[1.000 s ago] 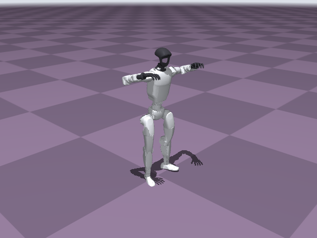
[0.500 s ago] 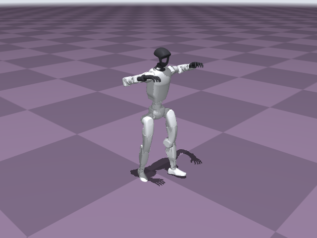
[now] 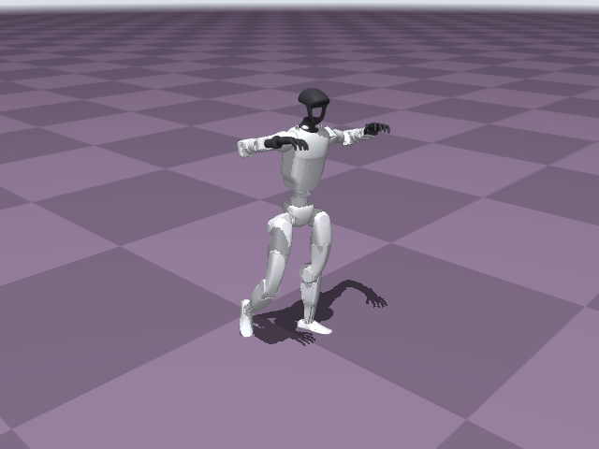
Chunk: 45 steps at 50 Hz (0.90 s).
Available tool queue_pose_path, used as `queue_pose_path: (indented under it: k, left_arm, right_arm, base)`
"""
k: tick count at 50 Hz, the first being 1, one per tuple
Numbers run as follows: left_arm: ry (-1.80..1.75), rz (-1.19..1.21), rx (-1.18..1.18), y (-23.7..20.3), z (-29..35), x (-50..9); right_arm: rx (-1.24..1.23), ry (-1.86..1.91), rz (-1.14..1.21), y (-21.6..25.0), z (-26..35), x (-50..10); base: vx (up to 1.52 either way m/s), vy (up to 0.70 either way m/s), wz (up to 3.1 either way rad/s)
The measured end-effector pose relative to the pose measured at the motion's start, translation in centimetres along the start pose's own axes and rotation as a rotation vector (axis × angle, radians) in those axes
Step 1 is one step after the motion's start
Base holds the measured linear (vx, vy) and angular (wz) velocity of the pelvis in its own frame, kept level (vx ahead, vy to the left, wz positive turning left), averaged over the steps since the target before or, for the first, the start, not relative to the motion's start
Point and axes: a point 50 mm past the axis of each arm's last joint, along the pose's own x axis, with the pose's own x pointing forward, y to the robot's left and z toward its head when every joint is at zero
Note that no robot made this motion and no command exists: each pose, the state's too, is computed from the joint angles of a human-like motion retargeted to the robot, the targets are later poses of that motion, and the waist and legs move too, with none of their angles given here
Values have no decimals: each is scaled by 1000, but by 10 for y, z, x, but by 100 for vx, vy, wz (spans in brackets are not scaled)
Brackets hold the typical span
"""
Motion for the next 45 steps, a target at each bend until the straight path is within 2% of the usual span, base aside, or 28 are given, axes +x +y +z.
queue_pose_path:
  k: [10,13,17,21,23,25,29,34,38,42,45]
  left_arm:
    - [-60,-23,-77,-18,3,14]
    - [-92,-41,-59,-23,4,18]
    - [-134,-94,-13,-30,6,23]
    - [-143,-106,4,-35,4,27]
    - [-122,-88,-27,-39,-1,27]
    - [-83,-54,-80,-44,-8,25]
    - [93,42,-320,-73,-37,14]
    - [471,104,-704,-158,-80,-22]
    - [938,75,-780,-242,-99,-85]
    - [1367,-186,-709,-313,-80,-177]
    - [1571,-458,-690,-339,-43,-244]
  right_arm:
    - [210,-38,-43,10,5,7]
    - [193,-43,-56,9,4,9]
    - [42,-39,-2,10,2,13]
    - [68,-47,-16,7,3,12]
    - [159,-48,-54,6,4,10]
    - [127,-36,-43,9,1,9]
    - [279,6,-95,27,-6,3]
    - [519,192,-54,107,-23,-5]
    - [652,409,166,200,-22,-13]
    - [630,498,514,291,7,-32]
    - [607,529,747,335,33,-61]
  base:
    - [35,13,59]
    - [38,3,71]
    - [43,-14,43]
    - [48,-26,16]
    - [56,-9,28]
    - [59,-5,21]
    - [61,-7,0]
    - [55,-9,-14]
    - [44,-8,-23]
    - [41,-3,-40]
    - [41,3,-38]
